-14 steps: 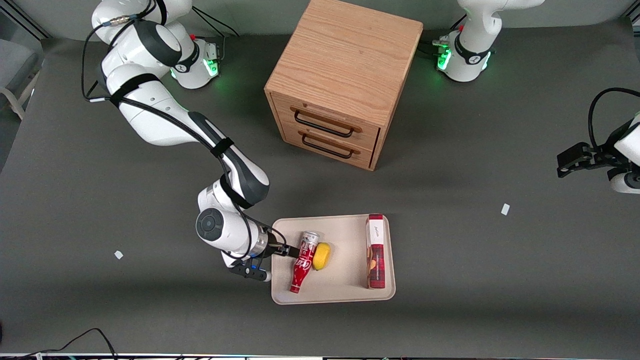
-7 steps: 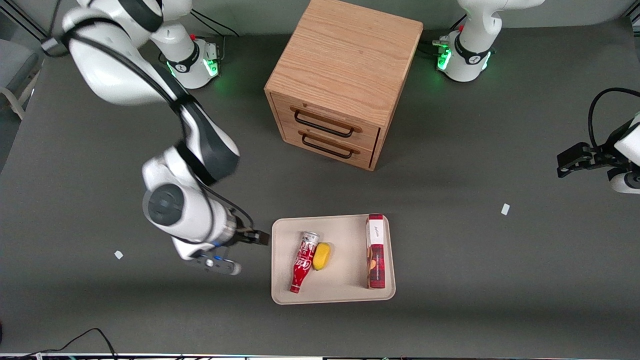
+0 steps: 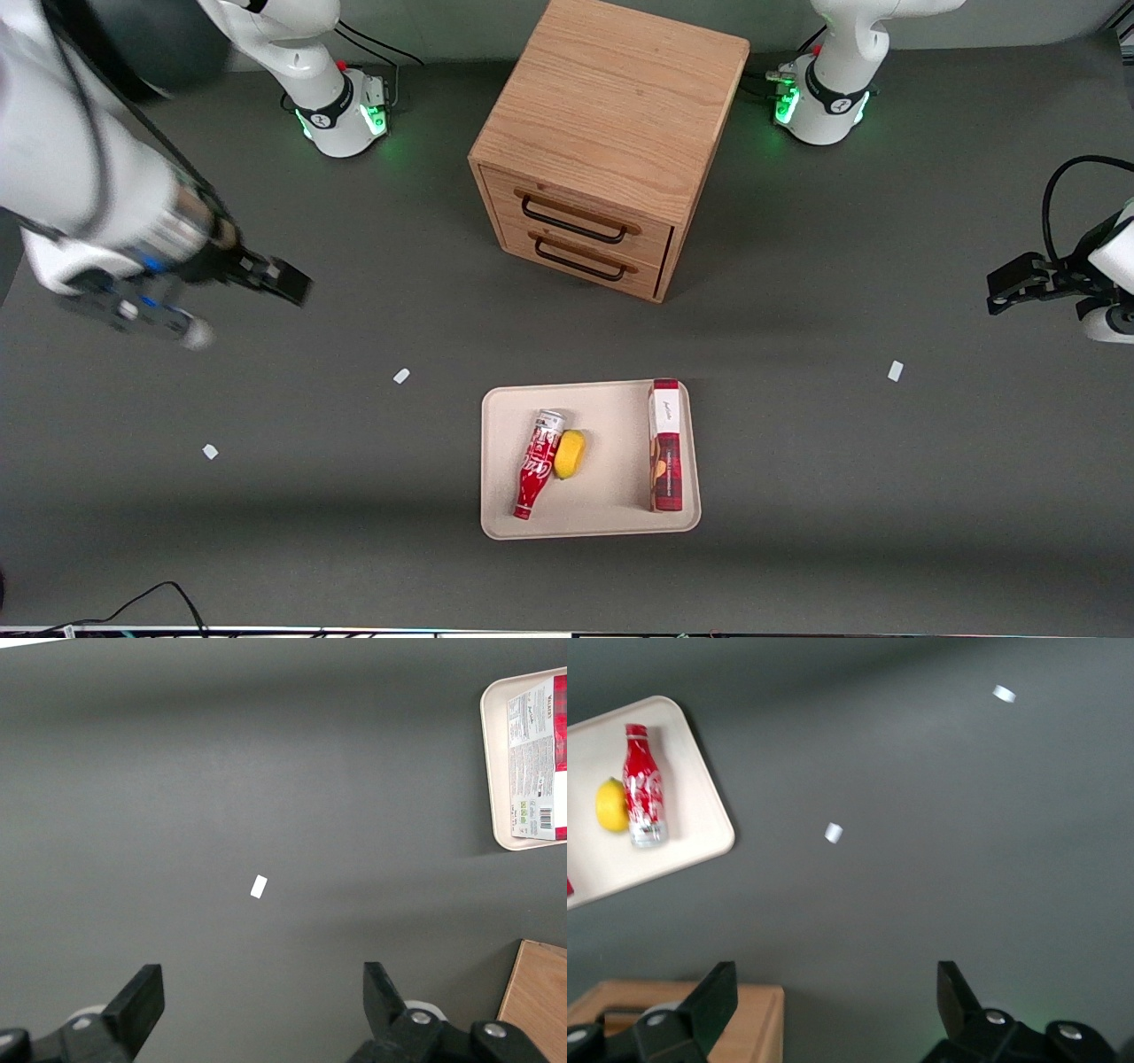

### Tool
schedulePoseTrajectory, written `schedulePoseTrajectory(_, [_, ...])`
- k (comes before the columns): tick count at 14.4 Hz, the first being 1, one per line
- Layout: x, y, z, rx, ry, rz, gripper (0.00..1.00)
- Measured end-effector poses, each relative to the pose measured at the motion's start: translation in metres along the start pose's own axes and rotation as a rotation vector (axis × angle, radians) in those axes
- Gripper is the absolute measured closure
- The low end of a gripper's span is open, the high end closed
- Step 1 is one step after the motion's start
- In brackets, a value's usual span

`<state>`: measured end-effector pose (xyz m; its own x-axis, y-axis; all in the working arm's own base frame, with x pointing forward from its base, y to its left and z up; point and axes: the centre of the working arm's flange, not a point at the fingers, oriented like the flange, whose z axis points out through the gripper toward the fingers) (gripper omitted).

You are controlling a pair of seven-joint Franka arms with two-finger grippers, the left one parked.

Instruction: Place coke bottle on tray

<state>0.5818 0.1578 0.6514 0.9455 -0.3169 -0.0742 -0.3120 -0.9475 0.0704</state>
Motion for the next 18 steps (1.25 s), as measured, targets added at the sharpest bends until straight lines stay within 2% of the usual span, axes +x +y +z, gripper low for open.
schedulePoseTrajectory(2, [-0.013, 0.06, -0.029, 0.019, -0.013, -0.002, 0.0])
schedulePoseTrajectory(4, [-0.029, 0.103, -0.032, 0.036, -0.035, 0.005, 0.0])
schedulePoseTrajectory(7, [-0.052, 0.125, -0.016, 0.034, -0.044, 0.023, 0.0])
schedulePoseTrajectory(13, [-0.079, 0.135, 0.001, 0.036, -0.015, 0.03, 0.0])
schedulePoseTrajectory(18, [-0.054, 0.145, -0.012, 0.066, 0.021, 0.061, 0.0])
